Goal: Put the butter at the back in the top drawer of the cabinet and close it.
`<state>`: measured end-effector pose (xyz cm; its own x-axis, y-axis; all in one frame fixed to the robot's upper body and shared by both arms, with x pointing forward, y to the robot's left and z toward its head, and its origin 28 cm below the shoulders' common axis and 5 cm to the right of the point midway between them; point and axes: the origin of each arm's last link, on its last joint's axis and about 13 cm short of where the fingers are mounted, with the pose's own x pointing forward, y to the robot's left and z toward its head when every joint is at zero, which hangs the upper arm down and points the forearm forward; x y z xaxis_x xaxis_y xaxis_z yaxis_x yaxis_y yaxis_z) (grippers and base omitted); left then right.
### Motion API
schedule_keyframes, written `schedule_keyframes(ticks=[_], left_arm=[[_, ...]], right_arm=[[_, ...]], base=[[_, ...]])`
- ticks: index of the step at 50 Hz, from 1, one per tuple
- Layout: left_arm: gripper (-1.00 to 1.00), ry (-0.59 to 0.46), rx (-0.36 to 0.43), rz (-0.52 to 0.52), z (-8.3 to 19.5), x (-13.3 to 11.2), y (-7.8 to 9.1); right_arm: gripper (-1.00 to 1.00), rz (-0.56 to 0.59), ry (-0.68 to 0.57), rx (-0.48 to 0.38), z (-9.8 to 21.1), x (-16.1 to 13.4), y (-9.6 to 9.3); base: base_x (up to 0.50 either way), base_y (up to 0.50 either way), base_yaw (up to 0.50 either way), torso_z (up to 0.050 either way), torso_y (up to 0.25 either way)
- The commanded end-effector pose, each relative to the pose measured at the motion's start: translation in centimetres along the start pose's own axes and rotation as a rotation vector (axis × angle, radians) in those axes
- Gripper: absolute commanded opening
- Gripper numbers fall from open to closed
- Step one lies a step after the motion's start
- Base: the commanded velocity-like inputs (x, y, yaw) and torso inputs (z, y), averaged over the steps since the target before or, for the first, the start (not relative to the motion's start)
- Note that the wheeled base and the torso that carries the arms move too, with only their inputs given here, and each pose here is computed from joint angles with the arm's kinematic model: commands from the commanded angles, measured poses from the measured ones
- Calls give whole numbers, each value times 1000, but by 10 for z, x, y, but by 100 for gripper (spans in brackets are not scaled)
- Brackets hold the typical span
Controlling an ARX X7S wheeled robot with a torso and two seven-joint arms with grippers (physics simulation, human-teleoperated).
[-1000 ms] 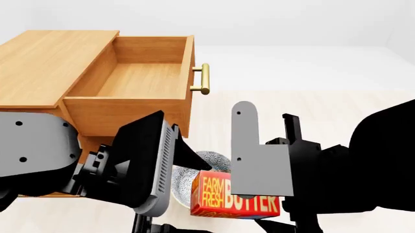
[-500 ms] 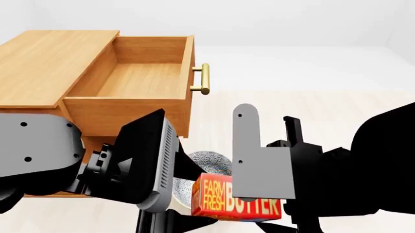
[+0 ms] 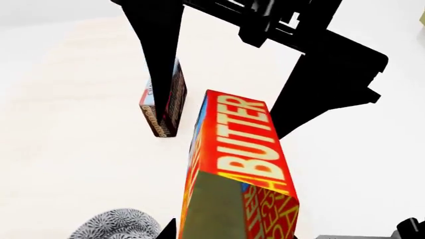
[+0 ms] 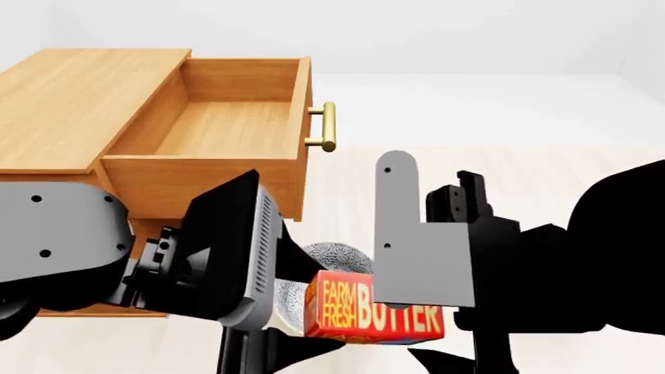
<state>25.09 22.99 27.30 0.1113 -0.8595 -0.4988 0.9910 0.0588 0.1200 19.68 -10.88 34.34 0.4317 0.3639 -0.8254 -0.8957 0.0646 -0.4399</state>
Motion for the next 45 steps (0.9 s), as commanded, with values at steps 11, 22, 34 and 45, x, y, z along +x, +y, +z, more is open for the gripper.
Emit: schedule_keyframes(ticks=[11, 22, 34, 45], left_arm=[[-100, -76, 9, 68, 12, -16, 1], [-100, -40, 7, 110, 8, -24, -2], [-100, -15, -12, 153, 1, -32, -1], [-100, -43, -44, 251, 4, -47, -4]], right_arm=[[100, 18, 25, 39, -11, 13, -4], [100, 4, 27, 86, -21, 12, -9], [100, -17, 16, 109, -25, 6, -11], [100, -98, 11, 189, -36, 5, -10]], base=[[0, 0, 0, 0, 1], [0, 0, 0, 1, 1], [0, 0, 0, 1, 1], [0, 0, 0, 0, 1]])
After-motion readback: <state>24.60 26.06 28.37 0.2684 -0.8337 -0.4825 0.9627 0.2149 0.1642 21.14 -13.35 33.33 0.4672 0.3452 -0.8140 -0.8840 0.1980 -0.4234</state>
